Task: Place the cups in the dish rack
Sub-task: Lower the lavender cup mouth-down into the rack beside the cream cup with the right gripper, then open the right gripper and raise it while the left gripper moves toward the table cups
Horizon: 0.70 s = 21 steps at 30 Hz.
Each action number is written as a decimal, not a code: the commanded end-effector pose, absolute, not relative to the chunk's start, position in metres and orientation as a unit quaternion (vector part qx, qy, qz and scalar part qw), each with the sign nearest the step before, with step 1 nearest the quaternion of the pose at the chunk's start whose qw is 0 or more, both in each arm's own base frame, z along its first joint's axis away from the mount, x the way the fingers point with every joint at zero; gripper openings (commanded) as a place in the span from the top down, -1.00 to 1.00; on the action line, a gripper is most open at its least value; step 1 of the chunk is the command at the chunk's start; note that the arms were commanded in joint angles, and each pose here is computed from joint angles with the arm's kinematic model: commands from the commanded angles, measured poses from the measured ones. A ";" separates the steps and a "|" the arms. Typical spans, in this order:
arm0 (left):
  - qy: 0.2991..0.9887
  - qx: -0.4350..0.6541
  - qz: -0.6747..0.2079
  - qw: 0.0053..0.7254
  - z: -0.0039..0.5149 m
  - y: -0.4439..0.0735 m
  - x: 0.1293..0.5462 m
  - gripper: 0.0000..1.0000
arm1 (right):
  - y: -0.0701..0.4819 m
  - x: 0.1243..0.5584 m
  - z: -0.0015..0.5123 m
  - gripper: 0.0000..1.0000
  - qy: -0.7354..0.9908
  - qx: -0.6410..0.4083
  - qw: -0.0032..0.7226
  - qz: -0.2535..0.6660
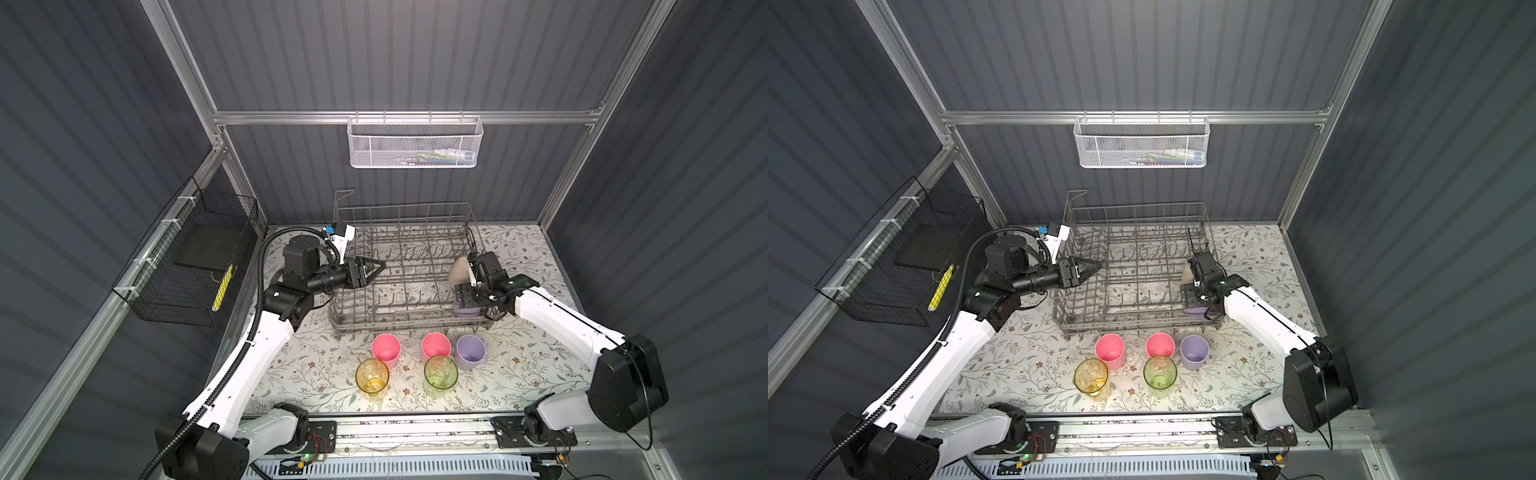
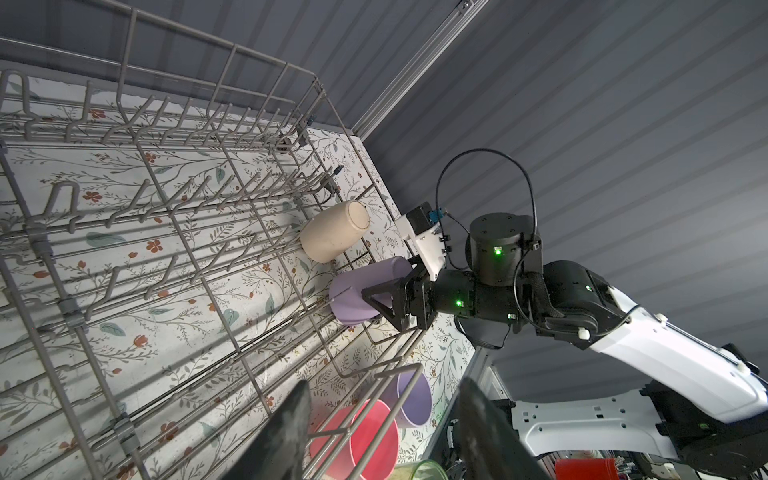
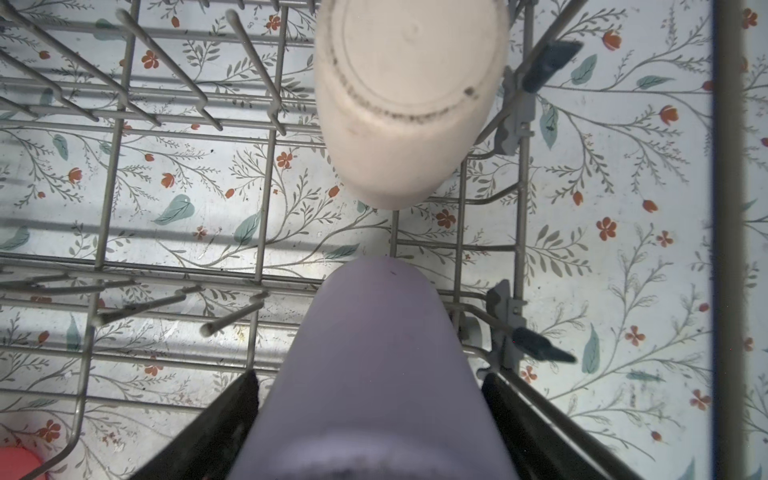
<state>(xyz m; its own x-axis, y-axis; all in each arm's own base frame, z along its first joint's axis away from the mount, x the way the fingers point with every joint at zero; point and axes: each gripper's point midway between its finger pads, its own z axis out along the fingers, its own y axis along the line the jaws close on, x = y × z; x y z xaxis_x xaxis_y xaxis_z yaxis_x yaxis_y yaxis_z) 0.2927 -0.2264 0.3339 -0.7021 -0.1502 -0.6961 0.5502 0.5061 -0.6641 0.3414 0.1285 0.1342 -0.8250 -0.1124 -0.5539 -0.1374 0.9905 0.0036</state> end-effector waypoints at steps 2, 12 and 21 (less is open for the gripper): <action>0.784 0.135 -0.477 0.373 0.337 -0.223 0.288 -0.14 | 0.124 0.333 0.147 -0.75 0.953 -0.058 0.296 0.025; 0.783 0.135 -0.476 0.375 0.338 -0.222 0.287 -0.14 | 0.113 0.330 0.200 -0.86 0.931 -0.041 0.361 0.024; 0.803 0.132 -0.450 0.369 0.337 -0.213 0.278 -0.14 | 0.103 0.311 0.280 -0.89 0.881 -0.025 0.468 0.063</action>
